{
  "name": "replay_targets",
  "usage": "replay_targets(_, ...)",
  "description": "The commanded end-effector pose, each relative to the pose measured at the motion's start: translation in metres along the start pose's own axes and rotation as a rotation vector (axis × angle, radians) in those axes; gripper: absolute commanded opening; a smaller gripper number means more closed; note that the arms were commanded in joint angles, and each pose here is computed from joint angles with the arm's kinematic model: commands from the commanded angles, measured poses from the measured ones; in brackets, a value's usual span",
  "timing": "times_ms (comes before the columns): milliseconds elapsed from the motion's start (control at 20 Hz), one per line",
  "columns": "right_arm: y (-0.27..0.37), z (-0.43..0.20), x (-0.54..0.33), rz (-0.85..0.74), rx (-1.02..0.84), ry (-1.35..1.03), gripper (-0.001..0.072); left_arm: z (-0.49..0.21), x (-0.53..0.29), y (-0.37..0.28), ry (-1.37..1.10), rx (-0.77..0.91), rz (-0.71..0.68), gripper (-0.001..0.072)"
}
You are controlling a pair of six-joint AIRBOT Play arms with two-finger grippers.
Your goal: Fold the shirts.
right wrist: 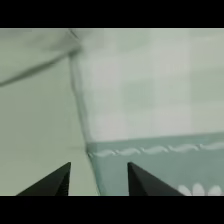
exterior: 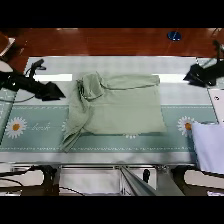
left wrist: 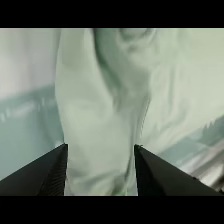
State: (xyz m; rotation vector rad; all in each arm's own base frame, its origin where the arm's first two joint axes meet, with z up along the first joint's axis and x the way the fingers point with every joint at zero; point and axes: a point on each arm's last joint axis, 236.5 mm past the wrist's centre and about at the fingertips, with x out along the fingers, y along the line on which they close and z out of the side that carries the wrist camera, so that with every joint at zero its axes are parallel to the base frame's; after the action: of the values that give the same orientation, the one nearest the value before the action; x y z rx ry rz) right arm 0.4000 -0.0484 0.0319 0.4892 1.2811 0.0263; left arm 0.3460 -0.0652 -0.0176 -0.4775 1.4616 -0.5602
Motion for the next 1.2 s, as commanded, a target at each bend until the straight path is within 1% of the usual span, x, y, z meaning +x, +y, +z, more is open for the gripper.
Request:
replay_targets(0,-0.046,-0.079,0.003,-0.048,0.110,0.045,0.0408,-0.084,0.011,0.011,0.071,-0.071,-0.024,0.0512)
replay_targets(100,-0.030,-0.117,0.015,0.044,0.153,0.045,0.0408,-0.121,0.013,-0.002,0.071,-0.115,-0.027,0.0512)
replay_targets(150,-0.017,-0.130,0.018,0.100,0.150,0.040,0.0408,-0.133,0.014,-0.008,0.055,-0.112,-0.018,0.0512)
replay_targets(250,0.001,-0.147,0.021,0.173,0.146,0.033,0.0408,-0.151,0.015,-0.003,0.038,-0.075,0.055,0.0512)
replay_targets(350,0.000,-0.158,0.024,0.169,0.142,0.046,0.0408,-0.156,0.017,0.004,0.033,-0.079,0.086,0.0512)
replay_targets(450,-0.003,-0.162,0.026,0.161,0.143,0.059,0.0408,-0.155,0.019,0.006,0.034,-0.126,0.094,0.0512)
replay_targets(600,-0.003,-0.162,0.026,0.160,0.145,0.058,0.0408,-0.165,0.033,0.002,0.084,-0.096,0.098,0.0512)
replay_targets(650,-0.003,-0.162,0.026,0.161,0.145,0.058,0.0408,-0.167,0.039,0.005,0.091,-0.086,0.123,0.0512)
replay_targets(750,0.000,-0.161,0.025,0.174,0.151,0.054,0.0408,-0.159,0.046,0.021,0.060,-0.043,0.221,0.0512)
replay_targets(800,0.002,-0.160,0.025,0.182,0.154,0.052,0.0408,-0.156,0.049,0.022,0.057,-0.017,0.239,0.0512)
replay_targets(1050,0.004,-0.159,0.025,0.189,0.157,0.050,0.0408,-0.153,0.077,0.022,0.102,-0.042,0.233,0.0510)
replay_targets(1150,-0.005,-0.159,0.026,0.151,0.160,0.046,0.0408,-0.150,0.085,0.023,0.111,-0.066,0.216,0.0499)
